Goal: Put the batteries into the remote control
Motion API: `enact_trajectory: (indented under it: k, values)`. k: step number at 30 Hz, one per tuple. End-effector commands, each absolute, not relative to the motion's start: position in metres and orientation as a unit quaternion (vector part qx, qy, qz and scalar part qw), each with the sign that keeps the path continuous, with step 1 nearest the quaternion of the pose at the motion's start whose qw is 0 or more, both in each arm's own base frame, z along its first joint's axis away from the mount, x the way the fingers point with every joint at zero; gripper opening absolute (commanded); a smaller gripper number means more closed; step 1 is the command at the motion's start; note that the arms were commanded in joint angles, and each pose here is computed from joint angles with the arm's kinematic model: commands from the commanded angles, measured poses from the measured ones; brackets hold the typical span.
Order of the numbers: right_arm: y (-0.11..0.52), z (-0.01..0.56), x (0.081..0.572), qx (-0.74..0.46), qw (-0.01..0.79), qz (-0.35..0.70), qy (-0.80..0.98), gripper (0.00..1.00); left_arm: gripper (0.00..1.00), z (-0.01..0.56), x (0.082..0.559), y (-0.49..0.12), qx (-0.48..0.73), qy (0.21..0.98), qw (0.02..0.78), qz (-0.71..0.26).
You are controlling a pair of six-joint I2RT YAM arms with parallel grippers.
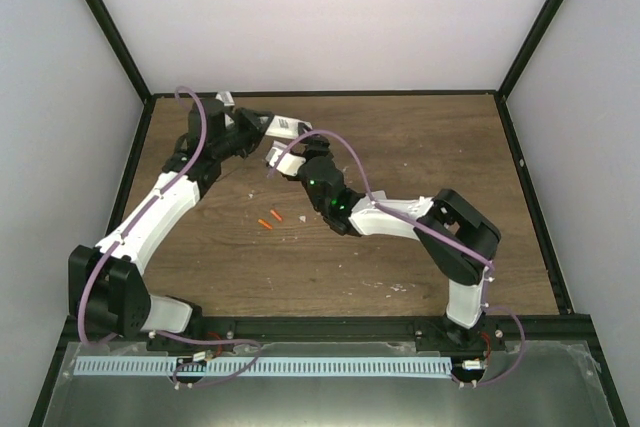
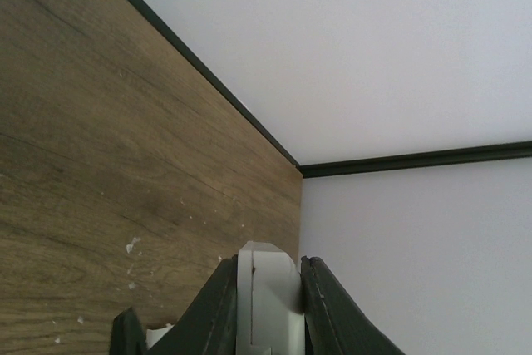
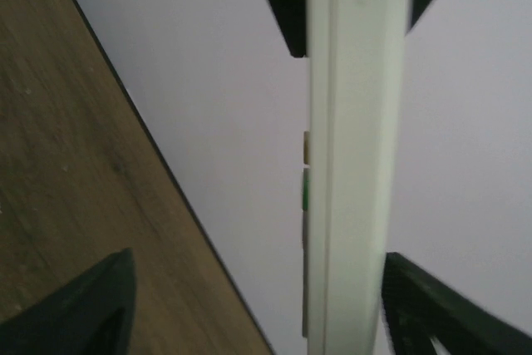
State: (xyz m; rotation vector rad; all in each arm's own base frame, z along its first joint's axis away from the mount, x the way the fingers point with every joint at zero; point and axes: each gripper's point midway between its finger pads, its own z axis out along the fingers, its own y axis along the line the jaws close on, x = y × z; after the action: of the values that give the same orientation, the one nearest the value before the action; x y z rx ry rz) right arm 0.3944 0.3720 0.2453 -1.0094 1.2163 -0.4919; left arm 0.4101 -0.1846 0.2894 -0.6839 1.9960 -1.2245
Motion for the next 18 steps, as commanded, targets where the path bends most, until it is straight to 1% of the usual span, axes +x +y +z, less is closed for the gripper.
enact_trajectory:
  k: [1, 4, 5, 8, 12, 18]
  values:
    - [0.370, 0.272, 0.384, -0.420, 0.693, -0.157, 0.565, 0.83, 0.00, 0.308, 0.405, -0.183, -0.207, 0.766, 0.381, -0.475]
    - [0.365, 0.272, 0.381, -0.419, 0.685, -0.137, 0.580, 0.96, 0.00, 0.304, 0.401, -0.177, -0.185, 0.771, 0.396, -0.464]
    - [0.363, 0.271, 0.379, -0.420, 0.682, -0.127, 0.586, 0.99, 0.00, 0.303, 0.400, -0.175, -0.175, 0.773, 0.401, -0.460]
    - [0.358, 0.268, 0.370, -0.424, 0.664, -0.078, 0.611, 1.00, 0.00, 0.292, 0.399, -0.168, -0.150, 0.783, 0.402, -0.450]
    - [0.347, 0.268, 0.354, -0.422, 0.635, -0.004, 0.647, 1.00, 0.00, 0.273, 0.397, -0.160, -0.118, 0.786, 0.386, -0.468]
    - [0.334, 0.250, 0.327, -0.436, 0.565, 0.097, 0.694, 1.00, 0.00, 0.245, 0.390, -0.154, -0.063, 0.804, 0.369, -0.462]
